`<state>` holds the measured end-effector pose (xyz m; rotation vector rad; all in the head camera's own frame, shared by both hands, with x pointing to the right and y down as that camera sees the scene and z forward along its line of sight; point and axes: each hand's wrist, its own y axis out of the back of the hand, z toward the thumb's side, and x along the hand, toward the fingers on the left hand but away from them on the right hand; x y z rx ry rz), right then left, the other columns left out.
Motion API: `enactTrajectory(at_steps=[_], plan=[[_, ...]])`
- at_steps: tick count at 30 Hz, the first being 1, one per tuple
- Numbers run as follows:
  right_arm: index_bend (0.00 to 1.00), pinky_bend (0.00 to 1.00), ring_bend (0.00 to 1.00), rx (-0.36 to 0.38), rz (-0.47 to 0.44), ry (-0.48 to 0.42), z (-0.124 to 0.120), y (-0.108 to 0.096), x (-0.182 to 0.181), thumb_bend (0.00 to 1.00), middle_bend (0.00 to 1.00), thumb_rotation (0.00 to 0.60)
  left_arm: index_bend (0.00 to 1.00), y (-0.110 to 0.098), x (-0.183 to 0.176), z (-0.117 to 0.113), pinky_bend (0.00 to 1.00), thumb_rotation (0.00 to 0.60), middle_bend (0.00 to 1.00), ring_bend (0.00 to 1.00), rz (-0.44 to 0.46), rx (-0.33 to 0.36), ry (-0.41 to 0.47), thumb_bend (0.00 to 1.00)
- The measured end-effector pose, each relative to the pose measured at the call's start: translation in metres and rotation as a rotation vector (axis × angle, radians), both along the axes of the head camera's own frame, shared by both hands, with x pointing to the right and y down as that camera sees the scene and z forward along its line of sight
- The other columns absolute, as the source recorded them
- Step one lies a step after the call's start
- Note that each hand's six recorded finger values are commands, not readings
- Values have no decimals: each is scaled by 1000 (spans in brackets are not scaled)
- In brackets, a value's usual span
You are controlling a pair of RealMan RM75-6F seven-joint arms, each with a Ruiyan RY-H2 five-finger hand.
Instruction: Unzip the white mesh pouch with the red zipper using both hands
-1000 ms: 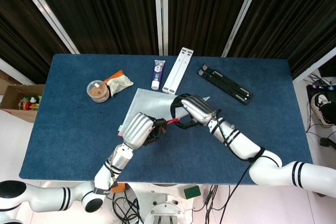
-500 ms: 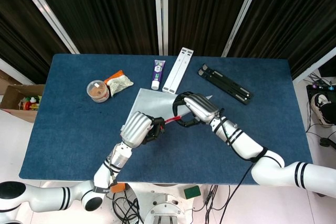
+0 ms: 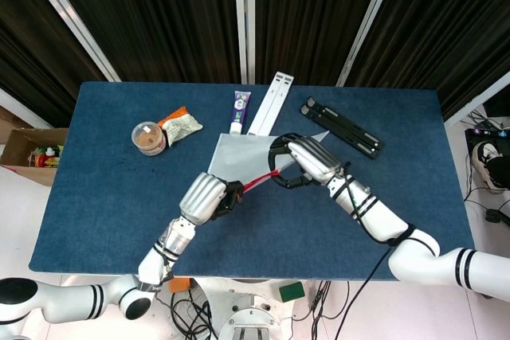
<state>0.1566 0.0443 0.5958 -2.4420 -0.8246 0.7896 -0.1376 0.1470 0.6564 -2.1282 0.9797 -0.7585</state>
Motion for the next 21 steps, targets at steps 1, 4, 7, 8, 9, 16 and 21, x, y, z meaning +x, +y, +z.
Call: enactTrajectory(at_steps=[1, 4, 7, 8, 9, 16, 21], plan=[[766, 261, 268, 4, 7, -5, -2, -1, 3, 492, 530, 600, 628, 1, -5, 5, 1000, 600, 872, 851, 4, -1, -26, 669], [767, 261, 268, 8, 21, -13, -4, -2, 11, 491, 530, 600, 628, 3, -16, 16, 1000, 600, 871, 851, 12, 7, -88, 669], [769, 261, 268, 7, 36, -21, -5, -2, 20, 492, 531, 600, 627, 6, -32, 28, 1000, 600, 872, 851, 19, 11, -164, 669], [769, 261, 268, 7, 40, -24, -5, -2, 23, 493, 532, 600, 627, 7, -38, 32, 1000, 600, 872, 851, 18, 10, -186, 669], [770, 261, 268, 6, 44, -27, -5, -2, 25, 492, 532, 600, 627, 8, -44, 35, 1000, 600, 872, 851, 17, 8, -208, 669], [774, 261, 270, 7, 61, -48, -4, 0, 40, 491, 537, 600, 627, 11, -84, 51, 1000, 600, 872, 851, -13, -4, -334, 670], [778, 261, 271, 1, 68, -54, -1, 2, 46, 492, 539, 600, 627, 12, -107, 59, 1000, 600, 871, 851, -36, -14, -403, 670]])
